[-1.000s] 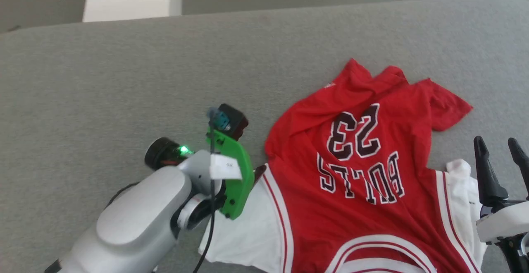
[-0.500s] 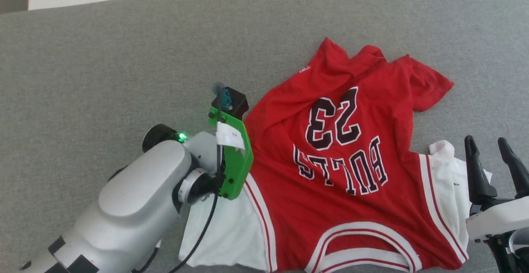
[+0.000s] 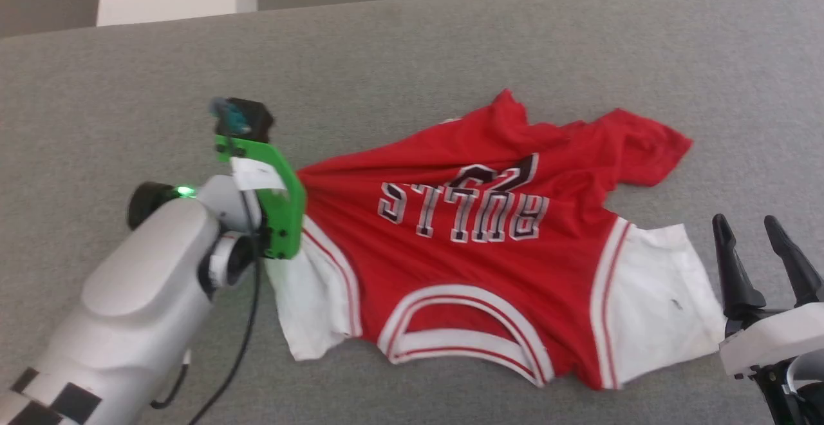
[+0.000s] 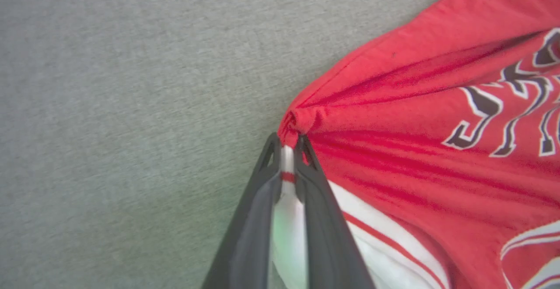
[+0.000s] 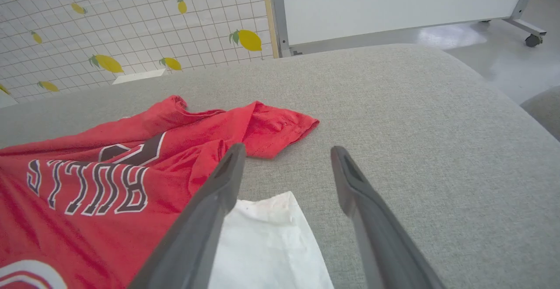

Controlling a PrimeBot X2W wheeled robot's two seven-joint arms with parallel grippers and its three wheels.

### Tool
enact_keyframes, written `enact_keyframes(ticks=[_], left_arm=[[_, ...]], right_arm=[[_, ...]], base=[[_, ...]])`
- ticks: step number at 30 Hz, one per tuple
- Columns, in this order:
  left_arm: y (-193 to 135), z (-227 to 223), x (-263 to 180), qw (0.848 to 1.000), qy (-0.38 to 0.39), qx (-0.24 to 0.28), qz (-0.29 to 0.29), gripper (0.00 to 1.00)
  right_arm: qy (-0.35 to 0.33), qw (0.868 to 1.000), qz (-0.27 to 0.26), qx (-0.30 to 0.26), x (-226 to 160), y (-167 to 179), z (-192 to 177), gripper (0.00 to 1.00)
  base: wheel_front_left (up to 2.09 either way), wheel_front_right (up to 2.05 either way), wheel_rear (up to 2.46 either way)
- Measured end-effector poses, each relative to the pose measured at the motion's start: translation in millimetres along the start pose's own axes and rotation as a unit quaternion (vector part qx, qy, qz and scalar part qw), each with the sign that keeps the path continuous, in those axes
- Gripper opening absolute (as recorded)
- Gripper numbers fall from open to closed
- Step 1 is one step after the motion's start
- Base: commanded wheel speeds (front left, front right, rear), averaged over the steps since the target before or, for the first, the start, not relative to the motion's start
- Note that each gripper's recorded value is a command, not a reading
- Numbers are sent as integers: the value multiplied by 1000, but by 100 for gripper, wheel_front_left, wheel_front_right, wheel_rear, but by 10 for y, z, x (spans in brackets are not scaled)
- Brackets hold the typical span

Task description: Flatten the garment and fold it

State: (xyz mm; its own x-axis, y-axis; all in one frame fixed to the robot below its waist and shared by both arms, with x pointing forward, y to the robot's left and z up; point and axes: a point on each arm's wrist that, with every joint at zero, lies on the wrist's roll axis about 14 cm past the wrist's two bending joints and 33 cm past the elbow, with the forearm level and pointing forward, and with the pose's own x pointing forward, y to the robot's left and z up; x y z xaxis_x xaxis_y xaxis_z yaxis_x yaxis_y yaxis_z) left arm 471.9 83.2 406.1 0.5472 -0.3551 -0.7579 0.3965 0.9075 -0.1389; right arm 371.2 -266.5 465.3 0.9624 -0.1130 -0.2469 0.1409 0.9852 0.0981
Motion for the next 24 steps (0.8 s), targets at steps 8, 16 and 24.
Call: enact_keyframes(ticks=[8, 16, 24], left_arm=[[386, 6, -147, 998, -35, -22, 47, 100], [455, 253, -426, 982, -167, -54, 76, 100], [499, 456, -1050, 938, -323, -44, 120, 100]], right_arm=[[6, 1000, 29, 1, 88, 194, -8, 100], [-4, 999, 47, 5, 74, 318, 75, 100], [-21, 998, 62, 11, -27, 407, 207, 100]], base=[[0, 0, 0], [0, 0, 0], [0, 0, 0]])
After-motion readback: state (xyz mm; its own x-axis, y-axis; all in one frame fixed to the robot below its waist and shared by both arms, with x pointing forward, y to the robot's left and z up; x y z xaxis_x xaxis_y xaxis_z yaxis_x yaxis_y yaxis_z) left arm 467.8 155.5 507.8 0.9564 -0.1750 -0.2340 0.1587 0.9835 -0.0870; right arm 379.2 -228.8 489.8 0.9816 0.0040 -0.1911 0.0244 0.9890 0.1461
